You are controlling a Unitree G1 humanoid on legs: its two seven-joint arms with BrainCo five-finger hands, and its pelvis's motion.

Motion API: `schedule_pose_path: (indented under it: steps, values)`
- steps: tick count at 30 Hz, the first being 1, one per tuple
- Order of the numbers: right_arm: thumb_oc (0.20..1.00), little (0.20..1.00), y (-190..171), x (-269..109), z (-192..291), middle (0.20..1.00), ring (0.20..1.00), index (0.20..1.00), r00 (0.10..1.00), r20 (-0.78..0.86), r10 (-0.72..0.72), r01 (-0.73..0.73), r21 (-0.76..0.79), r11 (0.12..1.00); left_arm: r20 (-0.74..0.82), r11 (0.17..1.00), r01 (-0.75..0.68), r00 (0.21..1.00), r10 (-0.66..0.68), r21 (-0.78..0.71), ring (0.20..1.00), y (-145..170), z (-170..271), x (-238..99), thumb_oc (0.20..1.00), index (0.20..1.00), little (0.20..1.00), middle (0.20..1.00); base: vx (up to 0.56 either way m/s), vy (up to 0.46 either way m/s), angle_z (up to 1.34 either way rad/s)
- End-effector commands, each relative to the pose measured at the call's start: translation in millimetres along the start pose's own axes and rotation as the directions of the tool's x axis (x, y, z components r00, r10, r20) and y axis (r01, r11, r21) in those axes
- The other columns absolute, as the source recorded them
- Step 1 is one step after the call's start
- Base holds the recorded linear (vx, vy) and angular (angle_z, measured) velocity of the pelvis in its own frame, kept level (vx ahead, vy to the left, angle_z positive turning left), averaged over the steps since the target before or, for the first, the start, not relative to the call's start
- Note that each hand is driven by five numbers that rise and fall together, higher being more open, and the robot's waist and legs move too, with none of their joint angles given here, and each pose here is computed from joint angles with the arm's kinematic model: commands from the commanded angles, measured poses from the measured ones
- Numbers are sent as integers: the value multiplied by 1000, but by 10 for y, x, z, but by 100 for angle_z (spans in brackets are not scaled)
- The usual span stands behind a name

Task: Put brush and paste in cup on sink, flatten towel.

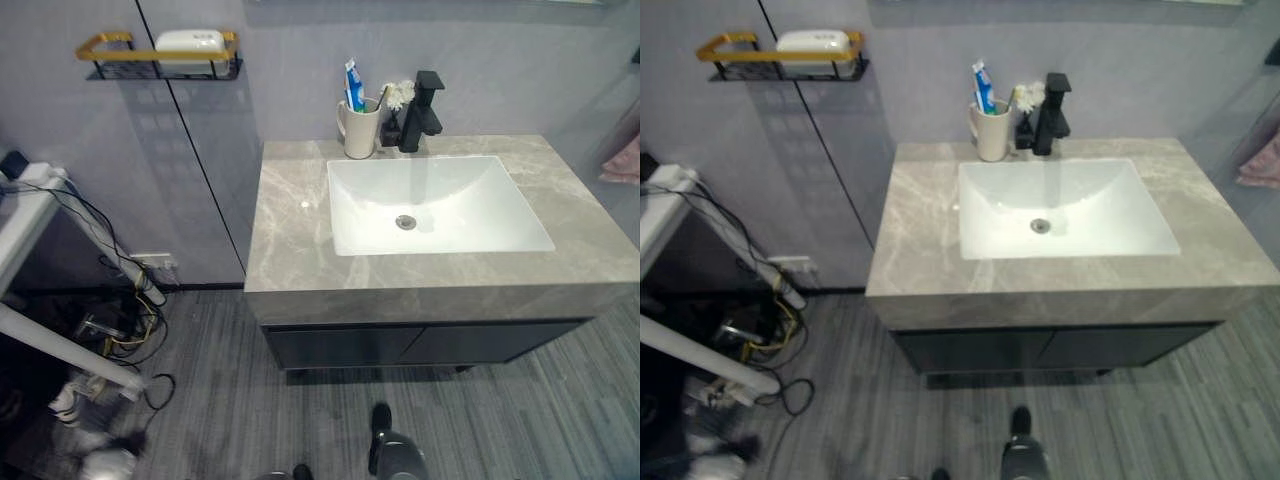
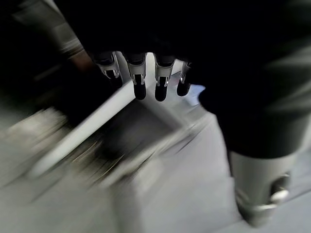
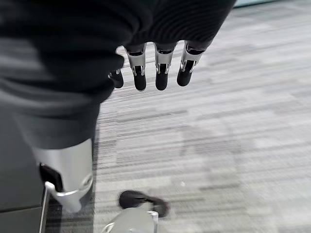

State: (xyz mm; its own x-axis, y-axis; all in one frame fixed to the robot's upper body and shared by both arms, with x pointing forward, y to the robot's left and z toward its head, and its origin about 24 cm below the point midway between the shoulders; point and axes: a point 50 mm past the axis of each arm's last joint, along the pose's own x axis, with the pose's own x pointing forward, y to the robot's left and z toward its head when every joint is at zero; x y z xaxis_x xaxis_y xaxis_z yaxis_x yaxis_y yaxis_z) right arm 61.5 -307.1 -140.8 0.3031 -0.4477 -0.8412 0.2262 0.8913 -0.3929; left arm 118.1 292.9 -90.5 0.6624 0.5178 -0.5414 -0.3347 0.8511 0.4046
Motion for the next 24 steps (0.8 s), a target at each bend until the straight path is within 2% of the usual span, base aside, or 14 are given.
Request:
schedule_pose_path:
  steps: [1,3,4,6,11,13,17,20,21,24]
  values:
    - [1000,1000,90,27,243,1000,1000,1000,997,71,23,-30,102,994,-42,969,229,971,-234,-91,1000,-322,39,18,1000,1000,1000,1000,-119,13,-95]
    - [1000,1000,140,33,307,1000,1000,1000,996,83,34,-47,162,986,-117,930,365,923,-367,-38,1000,-621,-103,-55,1000,1000,1000,1000,-86,12,-124]
    - [1000,1000,139,33,308,1000,1000,1000,996,83,34,-47,162,986,-116,930,365,923,-367,-38,1000,-623,-102,-55,1000,1000,1000,1000,-141,-17,-136]
    - [1000,1000,311,30,532,1000,1000,1000,986,148,80,-98,121,988,-161,885,465,875,-456,16,1000,-902,-152,-112,1000,1000,1000,1000,-202,-40,-183]
    - [1000,1000,605,-132,967,1000,1000,1000,907,375,193,-198,-26,980,-123,845,516,856,-502,139,1000,-1054,5,-60,1000,1000,1000,1000,-59,-172,-223]
    - [1000,1000,587,-169,923,1000,1000,1000,899,388,205,-198,-58,978,-130,842,508,861,-492,180,1000,-1048,3,-36,1000,1000,1000,1000,29,-213,-190]
    - [1000,1000,329,-360,994,1000,1000,1000,839,520,162,-136,-89,987,-38,851,475,877,-480,226,1000,-1055,285,76,1000,1000,1000,1000,59,-385,-135]
    - [1000,1000,306,-397,1106,1000,1000,1000,810,560,176,-130,-121,984,-15,873,441,894,-448,207,1000,-1026,316,95,1000,1000,1000,1000,21,-169,-153]
    - [1000,1000,312,-400,1219,1000,1000,1000,791,583,188,-102,-177,979,-12,891,411,909,-417,192,1000,-1005,303,104,1000,1000,1000,1000,-33,-5,-185]
    - [1000,1000,350,-395,1262,1000,1000,1000,785,584,205,-117,-185,976,-3,906,397,916,-401,146,1000,-985,330,130,1000,1000,1000,1000,75,-1,-177]
